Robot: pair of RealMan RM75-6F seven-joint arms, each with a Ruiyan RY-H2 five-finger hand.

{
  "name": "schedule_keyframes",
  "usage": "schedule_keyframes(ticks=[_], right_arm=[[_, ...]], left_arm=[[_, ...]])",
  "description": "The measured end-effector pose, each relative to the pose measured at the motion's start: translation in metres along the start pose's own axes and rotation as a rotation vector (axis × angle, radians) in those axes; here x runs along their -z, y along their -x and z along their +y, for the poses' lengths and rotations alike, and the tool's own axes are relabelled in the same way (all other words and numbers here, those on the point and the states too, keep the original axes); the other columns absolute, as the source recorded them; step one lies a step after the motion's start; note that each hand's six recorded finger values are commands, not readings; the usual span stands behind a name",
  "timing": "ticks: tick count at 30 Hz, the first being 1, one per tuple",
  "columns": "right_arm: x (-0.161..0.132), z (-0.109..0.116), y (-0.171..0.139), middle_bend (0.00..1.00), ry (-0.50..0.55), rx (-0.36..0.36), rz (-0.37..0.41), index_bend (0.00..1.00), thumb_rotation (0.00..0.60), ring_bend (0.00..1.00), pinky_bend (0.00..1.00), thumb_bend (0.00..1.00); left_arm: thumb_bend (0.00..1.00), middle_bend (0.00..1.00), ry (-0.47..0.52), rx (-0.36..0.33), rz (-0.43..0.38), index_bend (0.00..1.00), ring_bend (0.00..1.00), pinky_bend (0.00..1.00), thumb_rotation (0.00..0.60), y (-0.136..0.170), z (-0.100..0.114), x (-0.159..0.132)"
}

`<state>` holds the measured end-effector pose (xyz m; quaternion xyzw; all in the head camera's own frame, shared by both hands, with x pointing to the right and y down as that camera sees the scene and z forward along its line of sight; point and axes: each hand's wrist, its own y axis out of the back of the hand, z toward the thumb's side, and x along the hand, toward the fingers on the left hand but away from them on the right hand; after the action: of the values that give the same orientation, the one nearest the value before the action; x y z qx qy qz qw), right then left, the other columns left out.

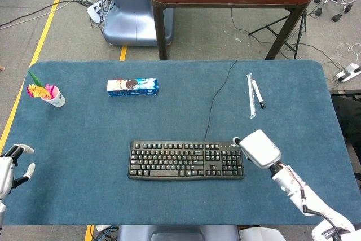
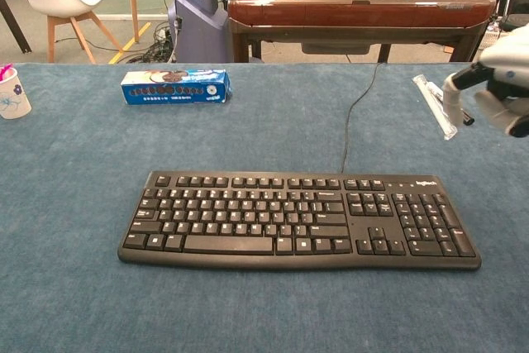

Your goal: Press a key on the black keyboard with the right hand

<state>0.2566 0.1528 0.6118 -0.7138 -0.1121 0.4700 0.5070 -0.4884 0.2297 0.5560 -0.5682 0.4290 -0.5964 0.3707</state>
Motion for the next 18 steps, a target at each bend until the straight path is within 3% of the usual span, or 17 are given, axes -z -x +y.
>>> schedule_keyframes(ticks=[9,18], right_arm=[[-0.051,-0.011,0.036,1.0,-0.091,-0.073,0.138,0.46,0.6,1.0,1.0,1.0],[-0.081,-0.027,0.051,1.0,-0.125,-0.117,0.213,0.46,0.6,1.0,1.0,1.0]], left_arm=[[0.28,0.38,0.009,-0.003,0.022,0.42,0.57,0.85,0.6,-0.002,0.002,0.007],[0.28,0.38,0.009,-0.009,0.032,0.42,0.57,0.85,0.6,-0.002,0.003,0.009]])
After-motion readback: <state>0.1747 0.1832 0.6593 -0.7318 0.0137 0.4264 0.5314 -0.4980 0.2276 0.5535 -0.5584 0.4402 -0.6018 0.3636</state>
